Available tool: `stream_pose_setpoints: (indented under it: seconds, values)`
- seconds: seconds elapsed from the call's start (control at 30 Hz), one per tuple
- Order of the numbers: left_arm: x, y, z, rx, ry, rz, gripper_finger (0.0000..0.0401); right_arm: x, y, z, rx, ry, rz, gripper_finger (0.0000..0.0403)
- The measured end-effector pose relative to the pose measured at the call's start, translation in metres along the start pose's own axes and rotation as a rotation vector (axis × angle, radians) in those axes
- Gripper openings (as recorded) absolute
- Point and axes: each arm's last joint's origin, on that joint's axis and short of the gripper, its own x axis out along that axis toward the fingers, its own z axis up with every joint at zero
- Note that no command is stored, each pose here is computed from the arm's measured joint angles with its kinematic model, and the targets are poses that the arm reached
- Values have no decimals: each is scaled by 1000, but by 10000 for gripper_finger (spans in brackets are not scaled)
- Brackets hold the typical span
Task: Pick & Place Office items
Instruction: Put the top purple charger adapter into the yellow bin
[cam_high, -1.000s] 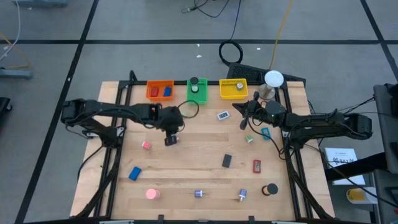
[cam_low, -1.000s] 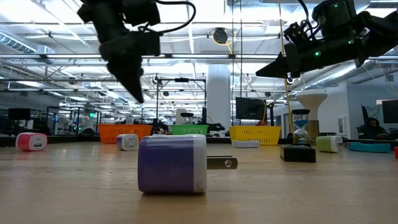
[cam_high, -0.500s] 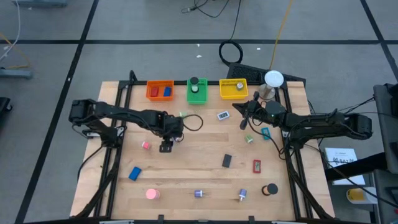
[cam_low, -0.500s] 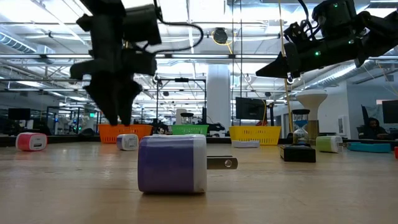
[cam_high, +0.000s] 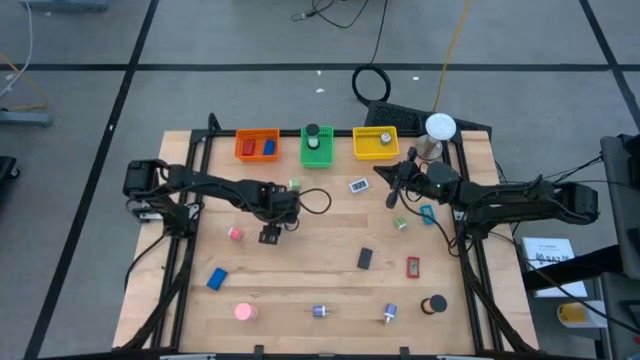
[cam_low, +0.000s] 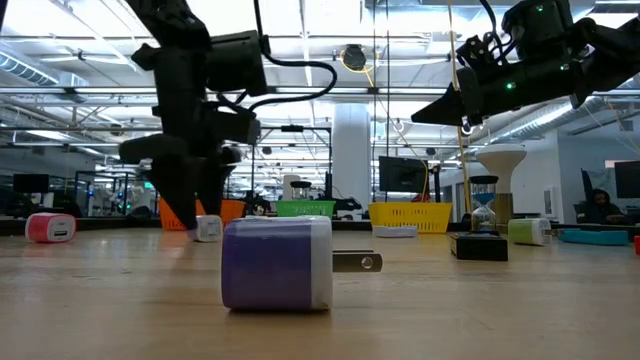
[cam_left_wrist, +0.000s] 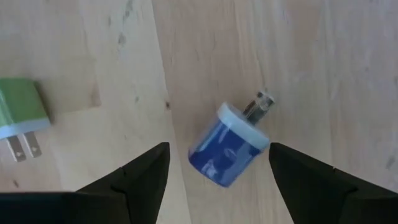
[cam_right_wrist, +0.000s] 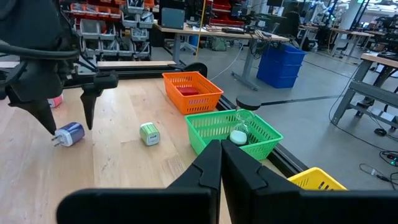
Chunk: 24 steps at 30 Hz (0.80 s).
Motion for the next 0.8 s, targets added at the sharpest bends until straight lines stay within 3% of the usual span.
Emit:
stream_pose_setpoints:
  seconds: [0.2,0.53,0.63,0.8]
  values:
    - [9,-2,-7,-18,-12,1,231,0,0,0,0,0,0,4]
    - [12,0,4,-107,-179,-43,135,0,0,0,0,0,0,4]
    - [10,8,15,-191,-342,-109,133,0,0,0,0,0,0,4]
    - [16,14,23,-291,-788,-168,133,0,0,0,6,1,0,4]
